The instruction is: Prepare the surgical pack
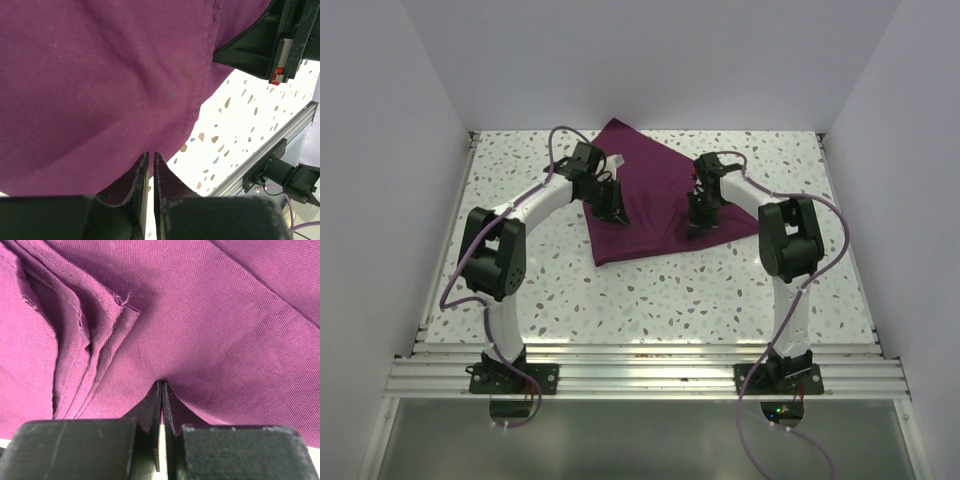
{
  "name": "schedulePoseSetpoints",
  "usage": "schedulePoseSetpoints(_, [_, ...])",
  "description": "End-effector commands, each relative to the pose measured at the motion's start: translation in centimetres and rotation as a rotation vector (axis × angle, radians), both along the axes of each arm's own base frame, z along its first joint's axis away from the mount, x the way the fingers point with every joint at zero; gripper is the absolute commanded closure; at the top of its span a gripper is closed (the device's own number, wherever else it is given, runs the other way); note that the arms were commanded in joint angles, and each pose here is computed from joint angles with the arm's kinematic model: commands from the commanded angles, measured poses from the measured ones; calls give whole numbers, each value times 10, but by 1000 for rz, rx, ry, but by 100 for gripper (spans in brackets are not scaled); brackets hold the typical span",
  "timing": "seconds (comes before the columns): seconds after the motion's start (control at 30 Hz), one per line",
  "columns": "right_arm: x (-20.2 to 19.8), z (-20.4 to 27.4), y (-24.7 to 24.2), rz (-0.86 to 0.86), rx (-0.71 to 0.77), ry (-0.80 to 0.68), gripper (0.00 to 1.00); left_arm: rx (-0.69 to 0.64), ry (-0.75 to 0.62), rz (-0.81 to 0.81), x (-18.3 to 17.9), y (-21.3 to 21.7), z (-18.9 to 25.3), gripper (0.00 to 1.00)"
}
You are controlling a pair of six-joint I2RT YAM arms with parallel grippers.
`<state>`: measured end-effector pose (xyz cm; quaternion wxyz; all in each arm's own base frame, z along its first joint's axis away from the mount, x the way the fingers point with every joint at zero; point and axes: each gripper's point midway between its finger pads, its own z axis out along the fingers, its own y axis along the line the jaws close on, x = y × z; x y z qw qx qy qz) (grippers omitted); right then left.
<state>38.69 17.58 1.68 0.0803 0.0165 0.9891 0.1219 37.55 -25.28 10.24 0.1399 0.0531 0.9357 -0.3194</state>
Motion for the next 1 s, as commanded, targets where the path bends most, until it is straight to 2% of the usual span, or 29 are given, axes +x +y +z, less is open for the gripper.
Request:
schedulePoseSetpoints(0.0, [12,11,-16,-10,-79,-52,100,-2,-35,-19,-1,5,11,89])
schedulePoseSetpoints(0.13, [10,22,-34,-42,-73,-65,100,-3,-38,-19,0,6,11,89])
schedulePoseSetpoints(0.37, [-7,6,-70,-99,-106,-20,100,-2,-27,-17,-2,9,5,89])
schedulePoseSetpoints(0.73, [26,10,-106,-198,-103,-55,100,-4,-9,-29,-8,9,-1,89])
schedulePoseSetpoints(0.97, [34,16,-124,-244,-108,-66,100,-2,-7,-30,-8,11,-3,89])
